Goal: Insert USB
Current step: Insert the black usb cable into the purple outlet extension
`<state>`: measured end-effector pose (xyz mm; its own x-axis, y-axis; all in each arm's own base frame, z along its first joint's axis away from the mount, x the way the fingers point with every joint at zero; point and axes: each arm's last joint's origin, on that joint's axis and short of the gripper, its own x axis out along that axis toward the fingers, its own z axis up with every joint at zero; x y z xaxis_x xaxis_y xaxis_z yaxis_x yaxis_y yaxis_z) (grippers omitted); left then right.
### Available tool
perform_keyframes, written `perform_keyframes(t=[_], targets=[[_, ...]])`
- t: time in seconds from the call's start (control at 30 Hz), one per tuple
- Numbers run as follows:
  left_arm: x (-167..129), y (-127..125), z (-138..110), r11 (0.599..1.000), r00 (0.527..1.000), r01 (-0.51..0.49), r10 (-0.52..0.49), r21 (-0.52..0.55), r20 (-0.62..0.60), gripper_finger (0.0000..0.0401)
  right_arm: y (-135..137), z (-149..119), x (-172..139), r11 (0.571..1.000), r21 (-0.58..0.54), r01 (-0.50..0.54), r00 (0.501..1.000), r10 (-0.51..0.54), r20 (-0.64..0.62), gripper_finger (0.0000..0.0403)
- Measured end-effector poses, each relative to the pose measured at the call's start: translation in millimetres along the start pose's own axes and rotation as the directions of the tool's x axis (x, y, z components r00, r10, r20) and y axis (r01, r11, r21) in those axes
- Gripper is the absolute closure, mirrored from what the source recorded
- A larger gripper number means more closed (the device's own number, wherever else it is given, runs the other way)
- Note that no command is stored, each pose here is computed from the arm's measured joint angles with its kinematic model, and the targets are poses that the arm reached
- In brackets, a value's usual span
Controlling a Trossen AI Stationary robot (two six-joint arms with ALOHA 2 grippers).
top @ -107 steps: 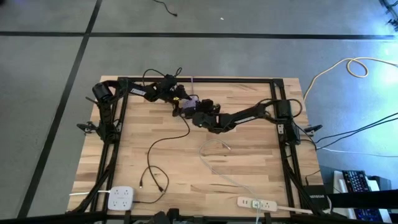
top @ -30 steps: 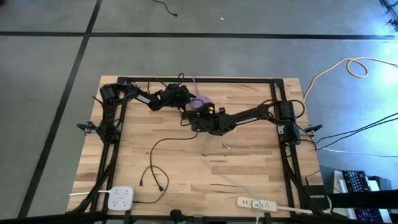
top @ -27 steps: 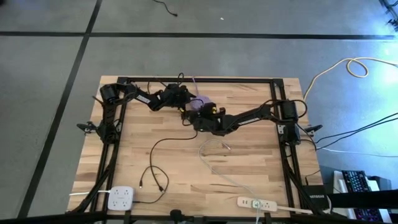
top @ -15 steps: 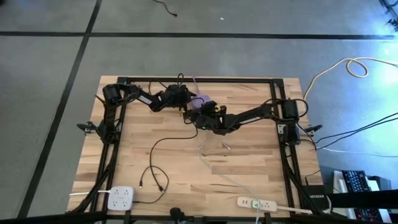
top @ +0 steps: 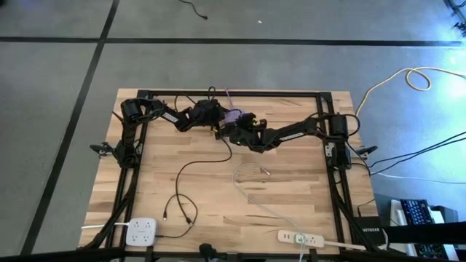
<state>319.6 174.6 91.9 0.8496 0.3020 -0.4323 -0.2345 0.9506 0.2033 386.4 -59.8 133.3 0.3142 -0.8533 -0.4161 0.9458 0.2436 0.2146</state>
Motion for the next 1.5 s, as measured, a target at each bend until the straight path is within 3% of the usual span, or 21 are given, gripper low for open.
perform_keyframes(t=[0.3,0.6,0.8,1.03,1.3,1.4,1.5], targets=[[-0.1,0.3,-1.9,0.999,0.999,-0.029,0.03,0.04,-0.025,0.0002,2.5,-18.1,11.7,1.0,0.021,0.003,0.999,-0.004,0.042,0.0402],[-0.2,0.2,-3.0,0.998,0.999,-0.025,0.027,0.061,-0.036,0.0002,7.1,-16.6,10.0,0.993,-0.114,-0.002,0.996,0.012,0.083,0.0402],[-0.2,-0.1,-3.3,0.997,0.999,-0.02,0.023,0.069,-0.038,0.0002,6.8,-16.3,12.1,0.992,-0.121,-0.023,0.998,0.03,0.055,0.0402],[-0.3,-0.6,-2.7,0.999,1.0,-0.005,0.006,0.046,-0.025,0.0002,-19.0,-30.2,12.8,0.992,0.03,-0.123,0.985,0.118,0.122,0.0402],[0.0,-3.4,-1.3,0.999,1.0,0.007,-0.007,0.041,-0.015,0.0002,-29.6,-18.5,-1.6,0.951,0.029,-0.308,0.922,0.291,0.253,0.0402],[0.0,-3.4,-1.2,0.999,1.0,0.008,-0.007,0.039,-0.014,0.0002,-29.0,-22.0,6.0,0.953,0.027,-0.302,0.928,0.287,0.236,0.0402],[0.0,-3.4,-0.9,1.0,1.0,0.007,-0.007,0.026,-0.011,0.0002,-32.8,-27.8,8.5,0.967,0.075,-0.244,0.942,0.218,0.254,0.0402]])
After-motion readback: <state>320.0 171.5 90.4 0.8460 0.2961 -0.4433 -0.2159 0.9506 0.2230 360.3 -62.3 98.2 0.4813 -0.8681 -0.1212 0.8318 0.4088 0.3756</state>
